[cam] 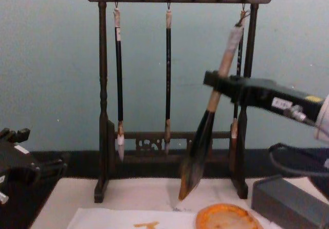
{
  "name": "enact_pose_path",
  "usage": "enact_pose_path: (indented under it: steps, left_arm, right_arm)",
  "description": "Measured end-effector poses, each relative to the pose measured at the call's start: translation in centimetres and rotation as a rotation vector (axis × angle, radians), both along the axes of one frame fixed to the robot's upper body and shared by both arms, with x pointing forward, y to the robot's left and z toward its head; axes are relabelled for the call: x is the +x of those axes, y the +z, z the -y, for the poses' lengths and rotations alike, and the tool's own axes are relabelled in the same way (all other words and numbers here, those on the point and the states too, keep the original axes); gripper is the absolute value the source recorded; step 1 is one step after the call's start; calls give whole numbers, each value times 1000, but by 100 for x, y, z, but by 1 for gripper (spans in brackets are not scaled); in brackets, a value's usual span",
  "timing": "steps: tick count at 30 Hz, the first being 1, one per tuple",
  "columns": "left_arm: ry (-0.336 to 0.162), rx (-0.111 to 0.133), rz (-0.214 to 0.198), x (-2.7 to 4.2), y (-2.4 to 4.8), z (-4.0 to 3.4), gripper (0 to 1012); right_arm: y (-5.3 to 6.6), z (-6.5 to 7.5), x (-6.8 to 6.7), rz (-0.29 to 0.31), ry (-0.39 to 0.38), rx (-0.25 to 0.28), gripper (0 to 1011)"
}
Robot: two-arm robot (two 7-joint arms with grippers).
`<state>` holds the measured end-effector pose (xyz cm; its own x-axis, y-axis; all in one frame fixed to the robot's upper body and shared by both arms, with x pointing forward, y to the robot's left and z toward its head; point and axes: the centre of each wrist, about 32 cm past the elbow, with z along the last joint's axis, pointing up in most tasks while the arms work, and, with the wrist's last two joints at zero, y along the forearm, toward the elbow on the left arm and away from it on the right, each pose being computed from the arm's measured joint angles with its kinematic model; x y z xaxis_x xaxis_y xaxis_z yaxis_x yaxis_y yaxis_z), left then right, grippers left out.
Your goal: Pick up the brush from the inkstone, write on the paper, then place the brush back to its original position.
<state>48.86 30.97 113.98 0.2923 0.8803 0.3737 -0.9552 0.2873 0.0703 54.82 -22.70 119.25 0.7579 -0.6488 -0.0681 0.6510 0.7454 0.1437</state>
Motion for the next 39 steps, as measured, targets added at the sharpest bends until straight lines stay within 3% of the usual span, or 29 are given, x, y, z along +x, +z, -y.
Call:
enact_pose_path:
  steps: [9,15,31,39]
  left_arm:
    - [0,0,0,0,0,0,1010]
    - [0,0,0,0,0,0,1010]
    - [0,0,0,0,0,0,1010]
    - [0,0,0,0,0,0,1010]
  right_arm:
    - [68,208,-41,-24,-74,114,175]
    - [47,350,-69,-92,-116,210,175]
    - [-198,628,-185,-323,-207,413,175]
    - [-303,701,-199,-400,-218,450,175]
